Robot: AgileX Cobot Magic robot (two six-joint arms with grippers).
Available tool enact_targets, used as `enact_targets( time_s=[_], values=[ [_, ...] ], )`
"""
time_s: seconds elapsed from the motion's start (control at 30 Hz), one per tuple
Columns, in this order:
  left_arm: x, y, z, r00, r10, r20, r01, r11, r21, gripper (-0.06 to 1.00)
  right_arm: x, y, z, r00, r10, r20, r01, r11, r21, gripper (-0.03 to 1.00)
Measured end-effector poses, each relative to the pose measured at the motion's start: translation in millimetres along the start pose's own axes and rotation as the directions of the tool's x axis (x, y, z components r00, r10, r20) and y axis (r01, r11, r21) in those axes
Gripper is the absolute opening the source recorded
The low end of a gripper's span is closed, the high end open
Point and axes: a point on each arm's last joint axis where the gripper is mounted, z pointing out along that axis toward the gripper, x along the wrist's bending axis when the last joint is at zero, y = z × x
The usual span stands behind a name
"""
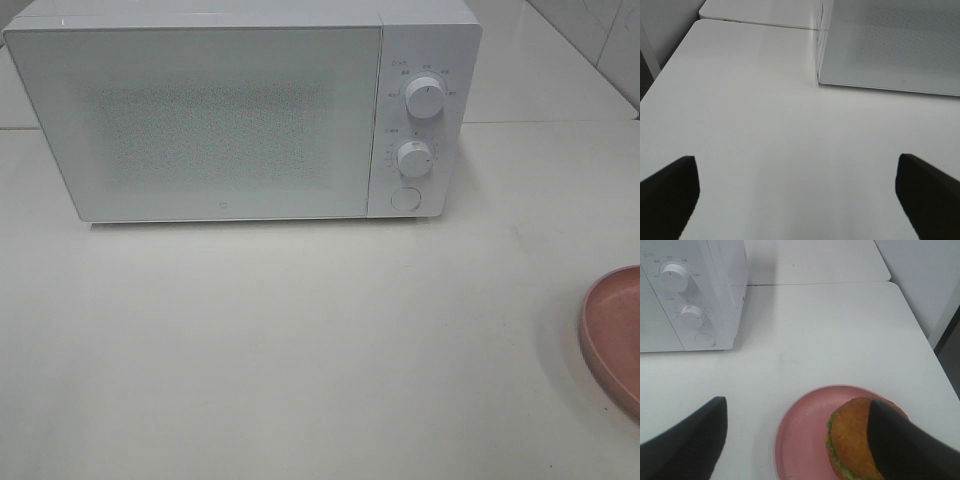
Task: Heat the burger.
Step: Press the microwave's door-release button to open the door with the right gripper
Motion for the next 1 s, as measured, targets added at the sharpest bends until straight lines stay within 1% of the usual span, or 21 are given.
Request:
enact_targets(
  time_s=[0.3, 0.43, 0.8, 1.0],
  values=[
    [0.0, 0.0, 0.0, 1.0, 0.0, 0.0, 0.0, 1.0, 0.0, 0.99, 0.7, -2.9, 20.1, 1.0, -0.002, -0.004, 0.002, 1.0, -0.006, 0.75],
    [0.0, 0.0, 0.0, 1.0, 0.0, 0.0, 0.0, 1.0, 0.0, 0.99, 1.8, 0.6, 31.3, 1.0, -0.003, -0.012, 0.003, 0.999, -0.045, 0.75],
    [0.0, 0.0, 0.0, 1.0, 0.0, 0.0, 0.0, 1.0, 0.0, 0.99, 4.5, 10.8, 63.0, 1.0, -0.008, -0.025, 0.006, 0.995, -0.097, 0.75],
    [0.0, 0.0, 0.0, 1.0, 0.0, 0.0, 0.0, 1.0, 0.0, 0.99, 6.0, 18.2, 84.8, 0.999, -0.035, -0.025, 0.032, 0.992, -0.119, 0.75]
  ],
)
